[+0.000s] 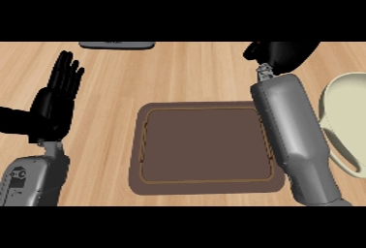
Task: Pick the bell pepper from the tray and place it in the pot
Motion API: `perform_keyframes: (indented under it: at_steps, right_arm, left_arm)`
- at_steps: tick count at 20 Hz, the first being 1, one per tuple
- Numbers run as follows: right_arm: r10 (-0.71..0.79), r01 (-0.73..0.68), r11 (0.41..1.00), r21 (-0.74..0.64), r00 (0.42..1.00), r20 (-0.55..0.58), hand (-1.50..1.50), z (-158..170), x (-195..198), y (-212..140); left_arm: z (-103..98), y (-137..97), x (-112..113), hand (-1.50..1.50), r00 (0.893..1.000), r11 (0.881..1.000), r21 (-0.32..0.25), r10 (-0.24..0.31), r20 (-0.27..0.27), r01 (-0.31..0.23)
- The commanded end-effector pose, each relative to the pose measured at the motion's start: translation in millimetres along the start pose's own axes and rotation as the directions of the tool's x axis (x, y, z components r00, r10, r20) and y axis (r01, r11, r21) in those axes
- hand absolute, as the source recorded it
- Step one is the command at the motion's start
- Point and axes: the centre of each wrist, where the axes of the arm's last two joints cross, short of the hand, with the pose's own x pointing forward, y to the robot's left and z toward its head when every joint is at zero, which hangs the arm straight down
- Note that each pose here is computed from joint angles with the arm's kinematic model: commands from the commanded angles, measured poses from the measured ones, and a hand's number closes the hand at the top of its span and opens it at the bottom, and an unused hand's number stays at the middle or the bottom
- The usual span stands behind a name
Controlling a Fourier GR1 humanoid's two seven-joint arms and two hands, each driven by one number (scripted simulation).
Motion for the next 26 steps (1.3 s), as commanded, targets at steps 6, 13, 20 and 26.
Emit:
perform_keyframes:
  at_steps: [6,13,20,26]
  right_arm:
    - [0.036,-0.056,0.993,-0.1,0.982,-0.186,1.5,-46.9,-50.6,-26.2]
    - [0.099,-0.113,0.993,-0.042,0.96,-0.261,1.5,-55.8,-136.9,-13.9]
    - [0.034,-0.048,0.998,-0.05,0.968,-0.247,1.5,-80.9,-232.8,-38.8]
    - [0.056,-0.069,0.997,-0.042,0.964,-0.258,1.5,-92.8,-268.1,-12.2]
  left_arm:
    - [4.7,17.7,-3.0,0.0,1.0,0.999,0.052,0.007,-0.005,-0.007]
    - [13.4,11.7,-2.8,0.0,1.0,0.999,0.04,0.006,-0.003,-0.006]
    - [9.1,5.4,-2.8,0.0,1.0,1.0,0.022,0.006,-0.005,-0.006]
    - [11.8,13.5,-3.7,0.0,1.0,1.0,0.022,0.005,-0.002,-0.005]
